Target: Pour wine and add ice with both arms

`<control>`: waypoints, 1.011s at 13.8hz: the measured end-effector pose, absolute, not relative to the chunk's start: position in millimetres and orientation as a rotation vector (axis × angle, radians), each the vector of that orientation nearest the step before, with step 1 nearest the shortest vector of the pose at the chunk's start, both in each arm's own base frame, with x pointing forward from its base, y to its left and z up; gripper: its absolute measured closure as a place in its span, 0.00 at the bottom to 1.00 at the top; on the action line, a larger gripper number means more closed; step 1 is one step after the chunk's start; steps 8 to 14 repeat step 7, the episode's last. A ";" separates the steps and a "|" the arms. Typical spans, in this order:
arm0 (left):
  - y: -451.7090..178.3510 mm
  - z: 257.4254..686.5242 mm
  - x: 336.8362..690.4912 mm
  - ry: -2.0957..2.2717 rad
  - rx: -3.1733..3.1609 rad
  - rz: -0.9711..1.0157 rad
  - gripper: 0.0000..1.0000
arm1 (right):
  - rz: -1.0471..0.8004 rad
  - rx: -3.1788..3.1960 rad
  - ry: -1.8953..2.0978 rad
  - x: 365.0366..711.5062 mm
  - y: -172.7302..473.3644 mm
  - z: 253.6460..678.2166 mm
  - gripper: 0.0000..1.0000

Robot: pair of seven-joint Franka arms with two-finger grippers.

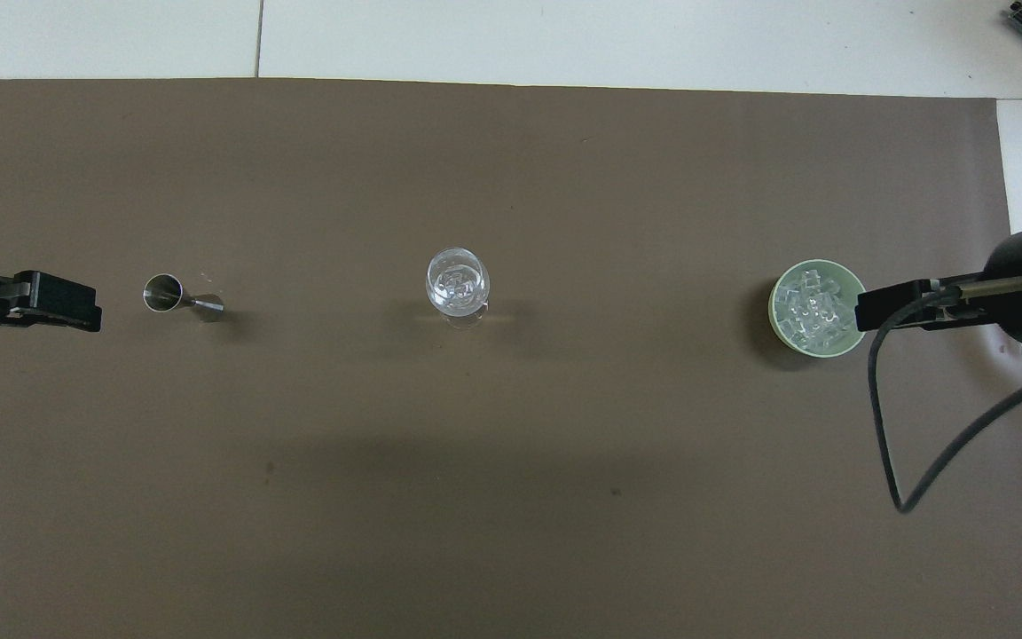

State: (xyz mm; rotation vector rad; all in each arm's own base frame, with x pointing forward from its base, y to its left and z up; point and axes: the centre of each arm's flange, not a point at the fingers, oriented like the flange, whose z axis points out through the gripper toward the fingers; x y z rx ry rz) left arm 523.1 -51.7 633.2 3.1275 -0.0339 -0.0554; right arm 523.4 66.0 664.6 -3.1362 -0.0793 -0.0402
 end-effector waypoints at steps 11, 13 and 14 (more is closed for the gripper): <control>-51.7 633.3 523.0 -0.034 3.128 -0.055 0.00 | -0.031 -3.137 -0.079 522.6 66.0 662.4 0.00; -51.7 633.3 523.0 -0.034 3.128 -0.055 0.00 | -0.031 -3.137 -0.079 522.6 66.0 662.4 0.00; -51.7 633.3 523.0 -0.034 3.128 -0.055 0.00 | -0.031 -3.137 -0.079 522.6 66.0 662.4 0.00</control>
